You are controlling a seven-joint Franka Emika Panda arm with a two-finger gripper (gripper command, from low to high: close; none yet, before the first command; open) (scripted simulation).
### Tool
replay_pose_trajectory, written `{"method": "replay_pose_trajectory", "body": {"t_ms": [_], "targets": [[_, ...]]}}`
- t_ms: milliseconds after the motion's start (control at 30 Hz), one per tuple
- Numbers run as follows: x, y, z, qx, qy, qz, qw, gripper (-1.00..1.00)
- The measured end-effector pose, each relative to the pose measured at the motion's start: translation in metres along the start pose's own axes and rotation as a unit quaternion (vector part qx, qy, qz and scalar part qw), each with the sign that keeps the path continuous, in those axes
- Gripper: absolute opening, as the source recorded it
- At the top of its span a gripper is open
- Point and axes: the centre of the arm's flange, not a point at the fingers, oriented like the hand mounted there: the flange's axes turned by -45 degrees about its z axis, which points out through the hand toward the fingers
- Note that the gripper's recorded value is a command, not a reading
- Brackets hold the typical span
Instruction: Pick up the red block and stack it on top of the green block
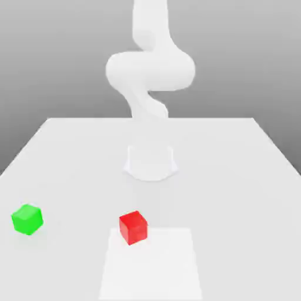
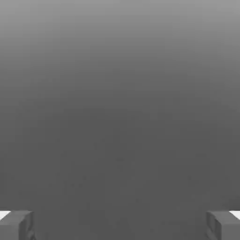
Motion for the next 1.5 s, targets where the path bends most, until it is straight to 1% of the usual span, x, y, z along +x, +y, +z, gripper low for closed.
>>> {"method": "replay_pose_trajectory", "body": {"t_ms": [133, 300, 400, 500, 600, 667, 767, 800, 1033, 1300, 1367, 1500], "targets": [[-0.041, 0.005, 0.097, -0.002, -0.075, -0.055, 0.996, 0.0], [-0.119, 0.013, 0.195, 0.015, -0.166, -0.117, 0.979, 0.0], [-0.18, 0.018, 0.242, 0.036, -0.222, -0.153, 0.962, 0.0], [-0.255, 0.02, 0.279, 0.068, -0.281, -0.189, 0.939, 0.0], [-0.325, 0.019, 0.317, 0.098, -0.325, -0.217, 0.915, 0.0], [-0.348, 0.019, 0.333, 0.103, -0.334, -0.222, 0.91, 0.0], [-0.369, 0.018, 0.351, 0.104, -0.337, -0.224, 0.908, 0.0], [-0.375, 0.018, 0.356, 0.104, -0.338, -0.225, 0.908, -1.0], [-0.376, 0.018, 0.357, 0.104, -0.338, -0.224, 0.908, -1.0], [-0.338, 0.021, 0.314, 0.105, -0.338, -0.224, 0.908, -1.0], [-0.329, 0.048, 0.311, 0.105, -0.337, -0.219, 0.91, -1.0], [-0.322, 0.128, 0.305, 0.102, -0.336, -0.203, 0.914, -1.0]]}}
